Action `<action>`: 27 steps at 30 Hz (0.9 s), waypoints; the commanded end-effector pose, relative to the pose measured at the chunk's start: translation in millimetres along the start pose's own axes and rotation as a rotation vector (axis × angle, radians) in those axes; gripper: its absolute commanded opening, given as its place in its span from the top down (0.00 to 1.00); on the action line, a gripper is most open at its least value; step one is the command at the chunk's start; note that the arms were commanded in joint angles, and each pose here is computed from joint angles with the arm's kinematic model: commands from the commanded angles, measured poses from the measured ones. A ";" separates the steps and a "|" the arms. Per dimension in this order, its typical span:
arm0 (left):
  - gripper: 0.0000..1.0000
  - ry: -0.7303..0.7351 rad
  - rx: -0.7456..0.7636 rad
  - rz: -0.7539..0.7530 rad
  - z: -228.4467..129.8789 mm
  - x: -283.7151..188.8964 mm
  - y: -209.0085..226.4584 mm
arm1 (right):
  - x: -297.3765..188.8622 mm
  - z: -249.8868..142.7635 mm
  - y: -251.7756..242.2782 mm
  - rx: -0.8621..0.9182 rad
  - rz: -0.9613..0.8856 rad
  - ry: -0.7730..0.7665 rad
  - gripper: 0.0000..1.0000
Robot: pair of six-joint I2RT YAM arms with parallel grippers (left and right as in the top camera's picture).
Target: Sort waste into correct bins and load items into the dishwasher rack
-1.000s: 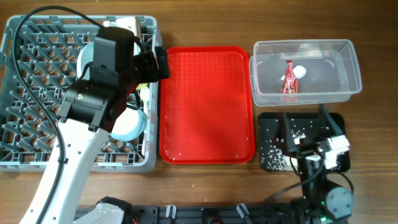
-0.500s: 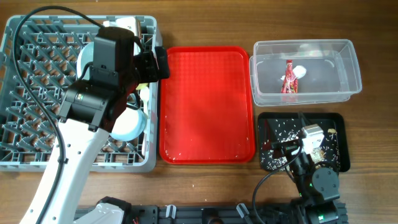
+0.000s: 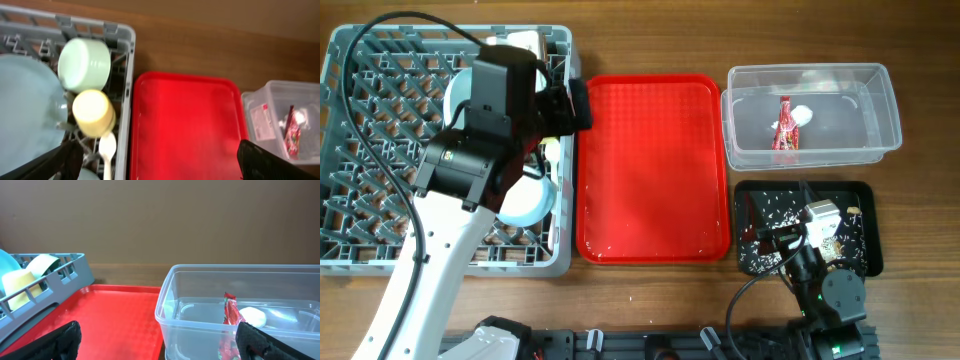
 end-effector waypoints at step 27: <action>0.00 -0.897 0.013 -0.234 -150.9 -46.9 37.9 | -0.5 1.5 1.8 -0.019 0.015 -0.007 0.00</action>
Point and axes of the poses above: each gripper's point midway between its finger pads, its own x axis out along the fingers, its own y axis along the line the jaws close on, z = x × y, the point moved 3 cm from there along -x, back along the fingers, and after that the axes turned 10 degrees about x, right-handed, at the moved point
